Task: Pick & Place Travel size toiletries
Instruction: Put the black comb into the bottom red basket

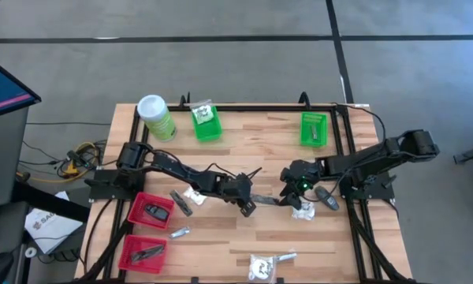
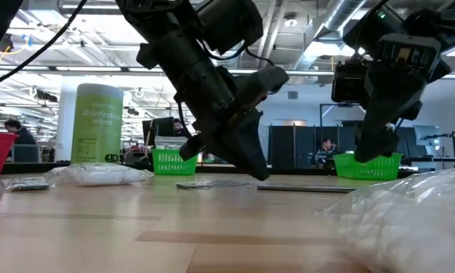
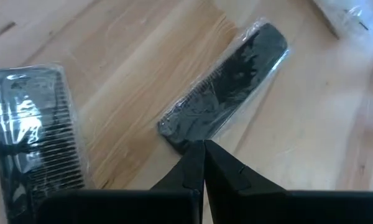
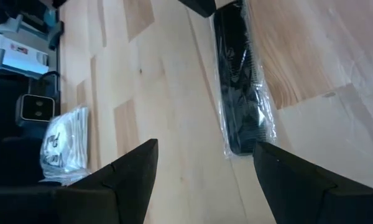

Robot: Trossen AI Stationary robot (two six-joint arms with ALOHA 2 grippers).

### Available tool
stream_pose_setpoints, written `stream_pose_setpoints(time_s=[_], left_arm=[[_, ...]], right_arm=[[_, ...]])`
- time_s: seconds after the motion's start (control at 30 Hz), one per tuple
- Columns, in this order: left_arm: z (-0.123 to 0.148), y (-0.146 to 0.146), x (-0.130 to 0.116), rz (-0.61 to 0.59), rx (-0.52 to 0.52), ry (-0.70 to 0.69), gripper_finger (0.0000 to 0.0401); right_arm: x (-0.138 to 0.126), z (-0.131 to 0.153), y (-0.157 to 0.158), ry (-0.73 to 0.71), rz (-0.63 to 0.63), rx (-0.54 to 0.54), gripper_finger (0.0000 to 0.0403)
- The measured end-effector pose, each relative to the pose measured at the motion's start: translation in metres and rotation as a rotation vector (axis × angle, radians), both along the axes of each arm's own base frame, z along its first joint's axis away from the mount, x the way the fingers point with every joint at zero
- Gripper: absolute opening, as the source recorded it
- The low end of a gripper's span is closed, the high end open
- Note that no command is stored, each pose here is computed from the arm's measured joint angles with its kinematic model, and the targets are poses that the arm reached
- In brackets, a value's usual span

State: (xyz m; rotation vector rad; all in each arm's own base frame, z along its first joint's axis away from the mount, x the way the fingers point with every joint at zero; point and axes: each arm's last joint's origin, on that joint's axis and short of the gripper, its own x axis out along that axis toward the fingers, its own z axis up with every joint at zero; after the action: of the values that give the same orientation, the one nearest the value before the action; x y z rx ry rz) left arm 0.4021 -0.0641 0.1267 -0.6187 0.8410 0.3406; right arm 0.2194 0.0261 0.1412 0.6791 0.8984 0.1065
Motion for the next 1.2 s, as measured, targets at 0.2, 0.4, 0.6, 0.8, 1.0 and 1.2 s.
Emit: stream_pose_setpoints(time_s=[0.2,0.4,0.6,0.8,1.0,1.2], left_arm=[[-0.007,0.001,0.001,0.003,0.001,0.014,0.0],[-0.013,0.001,0.003,-0.007,-0.02,0.021,0.0],[-0.018,-0.001,0.002,-0.018,-0.021,0.044,0.0],[-0.027,-0.007,-0.004,-0.031,-0.006,0.073,0.0],[-0.033,-0.009,-0.011,-0.017,-0.02,0.078,0.0],[-0.033,-0.009,-0.011,-0.017,-0.021,0.072,0.0]], right_arm=[[0.01,0.0,0.001,0.004,0.019,-0.018,0.0255],[0.025,0.002,0.002,-0.013,0.059,-0.051,0.0255],[0.035,-0.006,0.003,0.047,0.064,-0.057,0.0255],[0.038,-0.016,0.004,0.094,0.082,-0.038,0.0255],[0.037,-0.021,0.004,0.121,0.087,-0.033,0.0255],[0.037,-0.016,0.003,0.101,0.086,-0.015,0.0255]])
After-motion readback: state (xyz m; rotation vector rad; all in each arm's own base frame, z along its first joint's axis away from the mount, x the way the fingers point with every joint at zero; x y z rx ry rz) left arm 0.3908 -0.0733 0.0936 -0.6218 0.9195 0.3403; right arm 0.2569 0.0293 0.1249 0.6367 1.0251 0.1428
